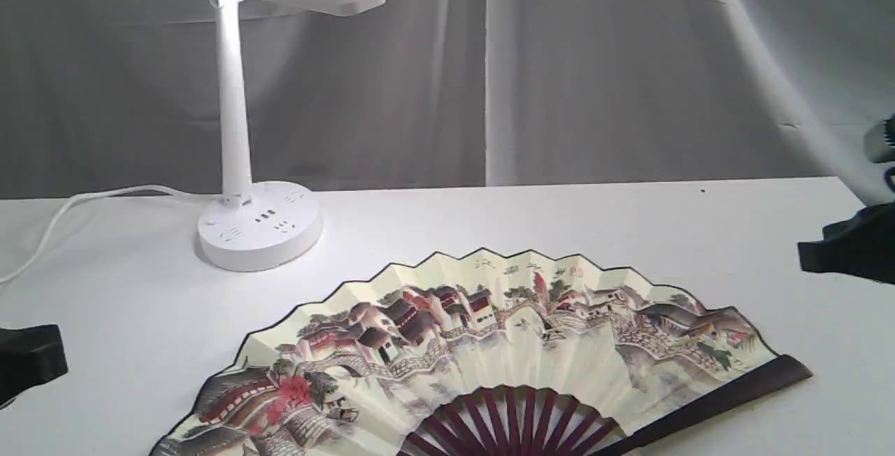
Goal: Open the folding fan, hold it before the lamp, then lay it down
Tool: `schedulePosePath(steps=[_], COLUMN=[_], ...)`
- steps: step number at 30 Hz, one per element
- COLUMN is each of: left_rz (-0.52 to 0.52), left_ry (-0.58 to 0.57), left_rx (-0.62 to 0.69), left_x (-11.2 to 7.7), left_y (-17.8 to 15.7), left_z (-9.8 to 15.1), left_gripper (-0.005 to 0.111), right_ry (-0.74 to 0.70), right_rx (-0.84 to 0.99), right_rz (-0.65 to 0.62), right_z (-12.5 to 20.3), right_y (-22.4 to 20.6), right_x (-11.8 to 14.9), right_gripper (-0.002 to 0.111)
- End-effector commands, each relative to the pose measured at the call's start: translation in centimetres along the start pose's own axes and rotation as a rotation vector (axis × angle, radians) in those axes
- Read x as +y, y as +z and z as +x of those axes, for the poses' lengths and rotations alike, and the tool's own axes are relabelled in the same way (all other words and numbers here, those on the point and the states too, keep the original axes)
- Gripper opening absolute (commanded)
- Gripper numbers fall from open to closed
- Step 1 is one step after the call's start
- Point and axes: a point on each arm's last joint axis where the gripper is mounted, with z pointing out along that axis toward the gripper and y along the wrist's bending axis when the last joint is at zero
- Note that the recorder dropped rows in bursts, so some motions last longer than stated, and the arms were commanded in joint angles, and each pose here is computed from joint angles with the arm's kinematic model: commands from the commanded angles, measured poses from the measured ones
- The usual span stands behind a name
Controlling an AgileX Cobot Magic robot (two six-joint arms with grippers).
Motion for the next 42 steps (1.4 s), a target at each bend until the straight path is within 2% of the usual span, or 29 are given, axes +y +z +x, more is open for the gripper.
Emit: schedulePosePath(steps=[1,4,7,10,12,15,20,21,23,24,25,26,27,29,31,36,39,42], left_rz=[-0.015,0.010,0.020,0.018,0.014,0.011,0.011,0.011,0.011,0.011,0.011,0.011,0.011,0.011,0.011,0.011,0.011,0.011], left_ry=[0.047,0.089,0.100,0.094,0.076,0.062,0.050,0.050,0.050,0.048,0.046,0.037,0.024,0.024,0.024,0.024,0.024,0.024], left_rx=[0.007,0.008,0.006,0.003,-0.002,0.001,0.001,0.001,0.001,0.001,0.001,0.001,0.001,0.001,0.001,0.001,0.001,0.001], left_x=[-1.2,-2.4,-2.8,-2.8,-2.7,-2.7,-2.7,-2.7,-2.7,-2.7,-2.7,-2.7,-2.7,-2.7,-2.7,-2.7,-2.7,-2.7], left_y=[-0.7,-1.0,-1.1,-1.1,-1.1,-1.1,-1.1,-1.1,-1.1,-1.1,-1.1,-1.1,-1.1,-1.1,-1.1,-1.1,-1.1,-1.1], left_z=[-0.3,-0.4,-0.4,-0.5,-0.5,-0.5,-0.5,-0.5,-0.5,-0.5,-0.5,-0.5,-0.5,-0.5,-0.5,-0.5,-0.5,-0.5], left_gripper=[0.000,0.000,0.000,0.000,0.000,0.000,0.000,0.000,0.000,0.000,0.000,0.000,0.000,0.000,0.000,0.000,0.000,0.000], right_ry=[-0.091,-0.075,-0.055,0.014,0.144,0.449,0.953,1.090,1.192,1.181,1.087,0.957,0.718,0.427,0.285,0.218,0.173,0.058], right_rx=[0.050,0.099,0.106,0.050,-0.042,-0.179,-0.297,-0.335,-0.392,-0.426,-0.451,-0.464,-0.476,-0.453,-0.361,-0.169,-0.078,0.059], right_rz=[0.177,0.391,0.582,0.672,0.685,0.649,0.368,0.315,0.243,0.187,0.134,0.097,0.047,0.002,0.009,0.102,0.141,0.177], right_z=[-0.2,-0.3,-0.4,-0.7,-1.1,-1.4,-2.0,-2.2,-2.7,-3.4,-4.3,-5.1,-6.4,-8.0,-9.0,-10.3,-9.7,-8.6], right_y=[-0.4,-0.9,-1.4,-1.8,-1.9,-1.8,-0.7,-0.7,-0.7,-0.7,-0.8,-0.8,-1.0,-1.1,-1.2,-1.7,-1.9,-2.0], right_x=[0.8,1.0,0.8,0.4,0.1,0.3,2.0,2.2,2.4,2.6,2.8,3.0,3.5,4.4,4.9,4.5,4.3,4.0], right_gripper=[0.000,0.000,0.000,0.000,0.000,0.000,0.000,0.000,0.000,0.000,0.000,0.000,0.000,0.000,0.000,0.000,0.000,0.000])
